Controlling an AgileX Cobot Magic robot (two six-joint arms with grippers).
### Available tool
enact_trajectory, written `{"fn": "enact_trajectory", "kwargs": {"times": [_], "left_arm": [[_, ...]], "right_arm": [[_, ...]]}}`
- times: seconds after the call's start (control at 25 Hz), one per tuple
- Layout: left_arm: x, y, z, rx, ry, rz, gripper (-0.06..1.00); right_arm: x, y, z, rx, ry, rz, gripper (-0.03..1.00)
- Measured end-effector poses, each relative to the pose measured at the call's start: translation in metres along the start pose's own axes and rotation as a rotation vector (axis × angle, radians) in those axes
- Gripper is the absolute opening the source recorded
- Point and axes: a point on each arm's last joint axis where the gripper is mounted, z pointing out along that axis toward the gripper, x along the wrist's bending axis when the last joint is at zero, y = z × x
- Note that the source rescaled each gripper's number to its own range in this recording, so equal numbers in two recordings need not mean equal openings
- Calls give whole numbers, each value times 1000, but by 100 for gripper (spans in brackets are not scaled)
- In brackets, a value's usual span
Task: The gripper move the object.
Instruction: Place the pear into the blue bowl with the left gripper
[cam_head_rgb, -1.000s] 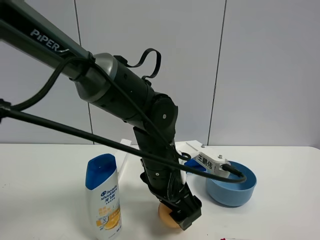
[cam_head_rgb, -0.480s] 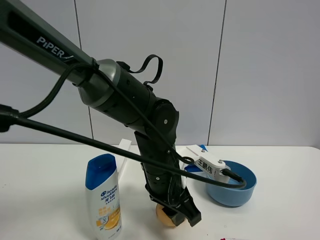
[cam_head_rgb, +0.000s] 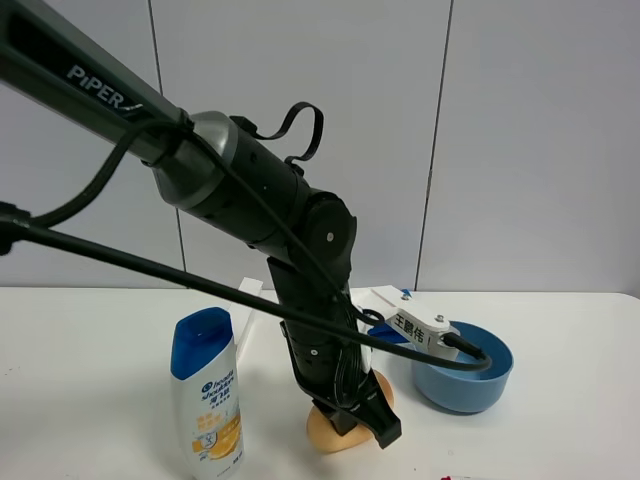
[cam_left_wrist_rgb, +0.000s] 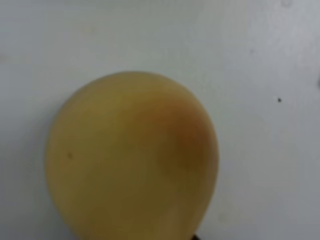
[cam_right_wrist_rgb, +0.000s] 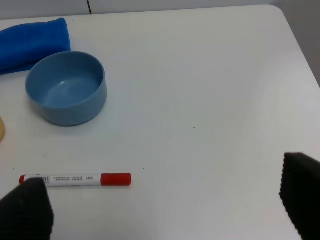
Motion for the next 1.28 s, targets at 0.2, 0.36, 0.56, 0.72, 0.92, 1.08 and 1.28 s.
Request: {"fn": "enact_trajectory", "kwargs": {"times": [0.2, 0.36, 0.56, 0.72, 0.92, 1.08, 1.28], "left_arm": [[-1, 7, -43, -38, 1, 4, 1], [-4, 16, -92, -149, -5, -8, 1], [-17, 35, -143, -276, -18, 13, 0], [-28, 56, -165, -331, -31, 46, 0], [-33, 81, -160, -364, -36, 65, 0], [-32, 96, -133, -339, -36, 88, 0], [-32, 111, -106, -333, -37, 115, 0]], "right_arm": [[0, 0, 0, 0, 0, 0, 100], [0, 0, 0, 0, 0, 0, 100], [0, 0, 0, 0, 0, 0, 100], [0, 0, 0, 0, 0, 0, 100], [0, 0, 0, 0, 0, 0, 100], [0, 0, 0, 0, 0, 0, 100], [0, 0, 0, 0, 0, 0, 100]]}}
